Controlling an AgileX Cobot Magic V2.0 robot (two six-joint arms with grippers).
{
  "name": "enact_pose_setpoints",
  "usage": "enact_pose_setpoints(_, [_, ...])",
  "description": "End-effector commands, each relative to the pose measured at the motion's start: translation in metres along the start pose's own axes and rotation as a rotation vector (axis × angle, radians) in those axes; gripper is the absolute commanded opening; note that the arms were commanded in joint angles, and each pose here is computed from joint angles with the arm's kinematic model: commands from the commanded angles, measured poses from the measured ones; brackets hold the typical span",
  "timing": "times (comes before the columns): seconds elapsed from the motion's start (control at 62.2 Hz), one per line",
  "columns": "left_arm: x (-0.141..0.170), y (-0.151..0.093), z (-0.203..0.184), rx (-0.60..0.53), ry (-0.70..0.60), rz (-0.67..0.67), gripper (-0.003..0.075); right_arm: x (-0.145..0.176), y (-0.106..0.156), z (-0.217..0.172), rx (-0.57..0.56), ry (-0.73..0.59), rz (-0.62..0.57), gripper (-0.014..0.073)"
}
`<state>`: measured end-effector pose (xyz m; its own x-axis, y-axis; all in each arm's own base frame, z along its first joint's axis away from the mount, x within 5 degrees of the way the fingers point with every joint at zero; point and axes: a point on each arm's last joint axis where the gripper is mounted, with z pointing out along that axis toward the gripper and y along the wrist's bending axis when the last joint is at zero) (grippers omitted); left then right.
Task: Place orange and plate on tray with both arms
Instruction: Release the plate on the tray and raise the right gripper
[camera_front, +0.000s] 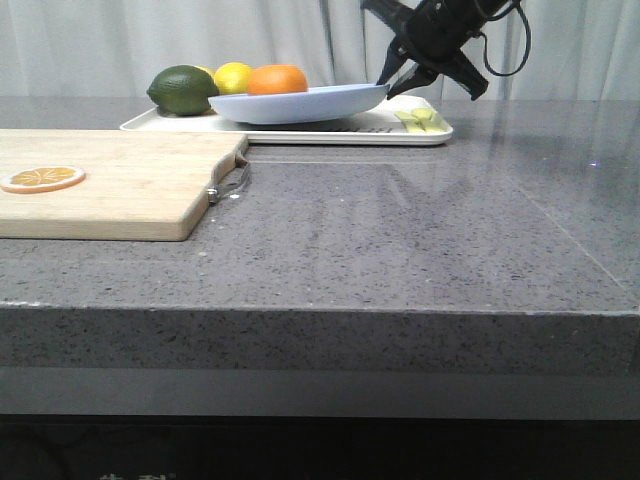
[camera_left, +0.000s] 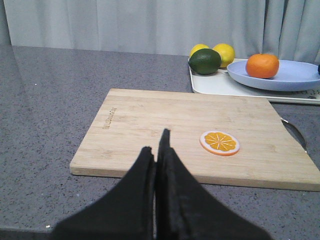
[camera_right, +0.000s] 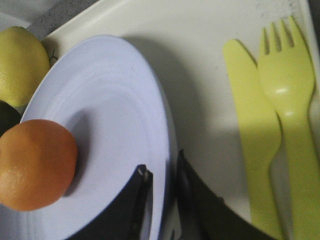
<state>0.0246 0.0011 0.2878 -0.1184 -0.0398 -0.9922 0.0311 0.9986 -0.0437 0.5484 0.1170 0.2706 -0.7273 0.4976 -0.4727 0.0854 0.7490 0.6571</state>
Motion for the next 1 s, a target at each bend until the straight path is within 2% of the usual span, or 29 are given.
enact_pose_setpoints(0.0, [-0.015,-0.001,-0.002,0.010,-0.099,-0.012,-0.0018,-0.023,0.035,-0.043,-0.117,-0.139,-0.014,0.0206])
enact_pose_setpoints(0.08, [-0.015,-0.001,-0.002,0.010,-0.099,-0.012,-0.0018,-0.023,0.035,-0.044,-0.116,-0.135,-0.015,0.0229])
enact_pose_setpoints(0.273, [-0.015,-0.001,-0.002,0.010,-0.099,-0.012,-0.0018,-0.029,0.040,-0.062,-0.115,-0.121,-0.035,0.0391])
enact_pose_setpoints(0.418, [-0.015,-0.001,-0.002,0.010,-0.099,-0.012,-0.0018,-0.037,0.051,-0.092,-0.116,-0.145,-0.091,0.0385])
enact_pose_setpoints(0.498, [-0.015,-0.001,-0.002,0.010,-0.099,-0.012,-0.0018,-0.039,0.057,-0.109,-0.109,-0.142,-0.133,0.0318])
enact_pose_setpoints(0.627, [-0.015,-0.001,-0.002,0.010,-0.099,-0.012,-0.0018,-0.041,0.065,-0.138,-0.096,-0.138,-0.197,0.0074])
enact_pose_setpoints(0.739, [-0.015,-0.001,-0.002,0.010,-0.099,-0.012,-0.0018,-0.042,0.069,-0.161,-0.079,-0.132,-0.253,-0.0076])
enact_pose_setpoints(0.884, [-0.015,-0.001,-0.002,0.010,-0.099,-0.012,-0.0018,-0.040,0.070,-0.193,-0.003,-0.107,-0.336,-0.0063])
enact_pose_setpoints(0.981, [-0.015,-0.001,-0.002,0.010,-0.099,-0.012,-0.0018,-0.041,0.077,-0.212,0.011,-0.145,-0.390,-0.0060])
